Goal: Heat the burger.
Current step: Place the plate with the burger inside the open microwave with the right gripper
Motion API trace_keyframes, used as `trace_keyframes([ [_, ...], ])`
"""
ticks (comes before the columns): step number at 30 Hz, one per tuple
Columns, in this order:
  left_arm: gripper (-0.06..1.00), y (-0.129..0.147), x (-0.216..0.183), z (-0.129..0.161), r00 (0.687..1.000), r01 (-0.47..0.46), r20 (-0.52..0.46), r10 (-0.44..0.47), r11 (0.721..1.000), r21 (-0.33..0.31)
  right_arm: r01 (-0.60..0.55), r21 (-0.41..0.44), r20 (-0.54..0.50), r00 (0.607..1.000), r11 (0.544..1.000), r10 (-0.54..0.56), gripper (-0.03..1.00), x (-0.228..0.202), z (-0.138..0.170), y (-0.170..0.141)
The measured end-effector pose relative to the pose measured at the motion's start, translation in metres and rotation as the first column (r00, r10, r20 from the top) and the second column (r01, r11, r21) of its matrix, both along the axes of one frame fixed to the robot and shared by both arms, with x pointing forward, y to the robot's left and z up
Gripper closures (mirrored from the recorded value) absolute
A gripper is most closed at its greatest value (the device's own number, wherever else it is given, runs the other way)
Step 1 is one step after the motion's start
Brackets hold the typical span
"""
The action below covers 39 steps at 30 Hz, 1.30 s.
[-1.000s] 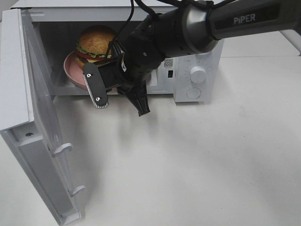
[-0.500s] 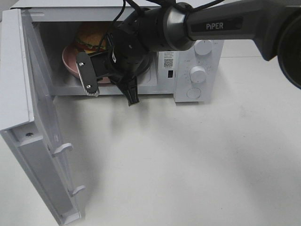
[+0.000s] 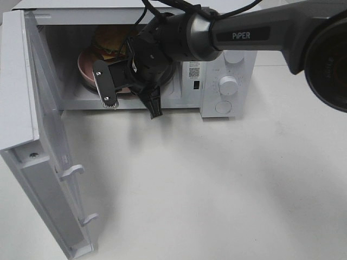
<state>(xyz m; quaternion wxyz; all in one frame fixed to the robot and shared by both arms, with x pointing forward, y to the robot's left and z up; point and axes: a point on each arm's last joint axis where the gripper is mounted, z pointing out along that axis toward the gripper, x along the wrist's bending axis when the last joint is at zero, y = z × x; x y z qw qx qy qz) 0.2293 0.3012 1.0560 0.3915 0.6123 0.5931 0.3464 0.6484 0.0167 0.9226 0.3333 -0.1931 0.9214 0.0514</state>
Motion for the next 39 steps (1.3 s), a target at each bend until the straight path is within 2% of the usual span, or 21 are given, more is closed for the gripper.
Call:
trace_keyframes([
  [19,-0.03,0.001,0.000,0.000,1.000,-0.006,0.001,0.006,1.000,0.009,0.010,0.030,0.040,0.999,1.000,-0.011,0.89,0.020,-0.008,0.012],
  [25,-0.03,0.001,0.000,0.000,1.000,-0.006,0.001,0.006,1.000,0.009,0.012,0.038,0.044,0.999,0.999,-0.014,0.79,0.022,-0.008,0.011],
  [26,-0.03,0.001,0.000,0.000,1.000,-0.006,0.001,0.006,1.000,0.009,0.011,0.045,0.053,0.999,0.999,-0.014,0.75,0.023,-0.006,0.011],
  [27,-0.03,0.001,0.000,0.000,1.000,-0.006,0.001,0.006,1.000,0.009,0.011,0.045,0.053,0.999,0.999,-0.014,0.75,0.023,-0.006,0.011],
  [31,-0.03,0.001,0.000,0.000,1.000,-0.006,0.001,0.006,1.000,0.009,0.010,0.052,0.061,0.998,0.999,-0.013,0.64,0.024,-0.004,0.012],
  [39,-0.03,0.001,0.000,0.000,1.000,-0.006,0.001,0.006,1.000,0.009,0.015,0.040,0.047,0.999,0.999,-0.017,0.59,0.022,-0.008,0.009],
])
